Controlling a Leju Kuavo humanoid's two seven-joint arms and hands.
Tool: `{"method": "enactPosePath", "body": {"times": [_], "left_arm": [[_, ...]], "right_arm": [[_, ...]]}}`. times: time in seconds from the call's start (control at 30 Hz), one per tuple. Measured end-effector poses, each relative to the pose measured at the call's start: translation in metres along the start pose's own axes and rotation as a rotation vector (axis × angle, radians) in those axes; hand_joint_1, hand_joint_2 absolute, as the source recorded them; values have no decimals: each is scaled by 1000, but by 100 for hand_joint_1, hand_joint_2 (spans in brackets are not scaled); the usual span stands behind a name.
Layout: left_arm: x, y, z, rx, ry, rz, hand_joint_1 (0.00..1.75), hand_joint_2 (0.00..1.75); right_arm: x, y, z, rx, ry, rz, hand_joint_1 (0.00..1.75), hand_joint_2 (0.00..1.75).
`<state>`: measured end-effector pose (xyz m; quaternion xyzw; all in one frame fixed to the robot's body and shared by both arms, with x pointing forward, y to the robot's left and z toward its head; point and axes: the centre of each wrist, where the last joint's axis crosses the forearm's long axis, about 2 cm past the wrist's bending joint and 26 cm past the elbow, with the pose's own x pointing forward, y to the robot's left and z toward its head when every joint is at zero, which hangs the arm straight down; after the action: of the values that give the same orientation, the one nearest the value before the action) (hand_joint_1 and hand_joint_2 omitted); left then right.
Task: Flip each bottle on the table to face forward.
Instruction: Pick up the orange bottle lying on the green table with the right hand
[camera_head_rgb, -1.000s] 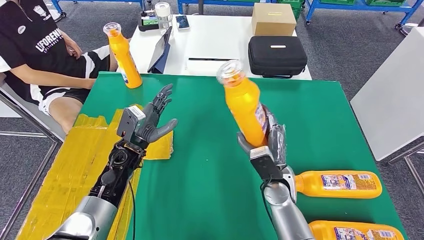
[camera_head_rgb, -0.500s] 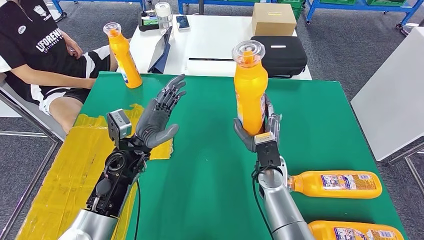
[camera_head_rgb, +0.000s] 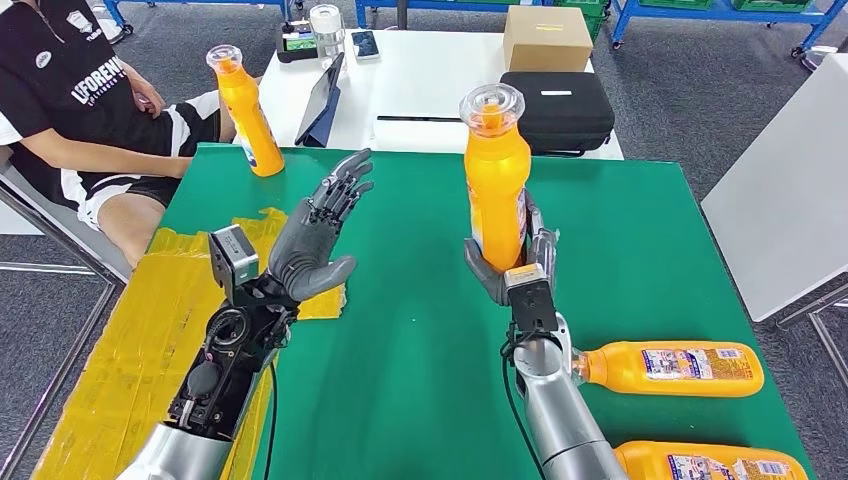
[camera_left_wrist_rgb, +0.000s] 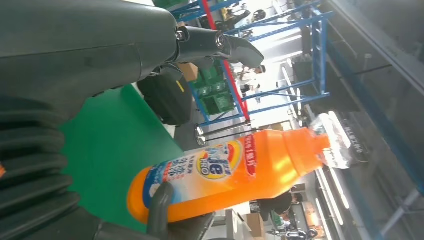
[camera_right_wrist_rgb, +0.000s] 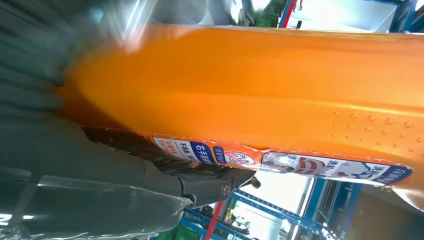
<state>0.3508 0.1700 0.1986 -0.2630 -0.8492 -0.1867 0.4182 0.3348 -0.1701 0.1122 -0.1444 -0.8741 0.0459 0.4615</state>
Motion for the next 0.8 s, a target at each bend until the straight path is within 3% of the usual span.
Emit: {"method": "enactPosePath", "body": {"times": [0.3, 0.57, 0.8], "left_arm": [[10, -11, -8, -38, -23, -31, 0, 175], [0, -3, -7, 120, 38, -208, 0, 175], [-19, 11, 0, 153, 83, -170, 0, 175]], "right_arm": [[5, 7, -3, 104, -35, -11, 175, 175], [39, 61, 20, 428, -172, -2, 175, 175], [49, 81, 34, 503, -137, -55, 175, 175]]}}
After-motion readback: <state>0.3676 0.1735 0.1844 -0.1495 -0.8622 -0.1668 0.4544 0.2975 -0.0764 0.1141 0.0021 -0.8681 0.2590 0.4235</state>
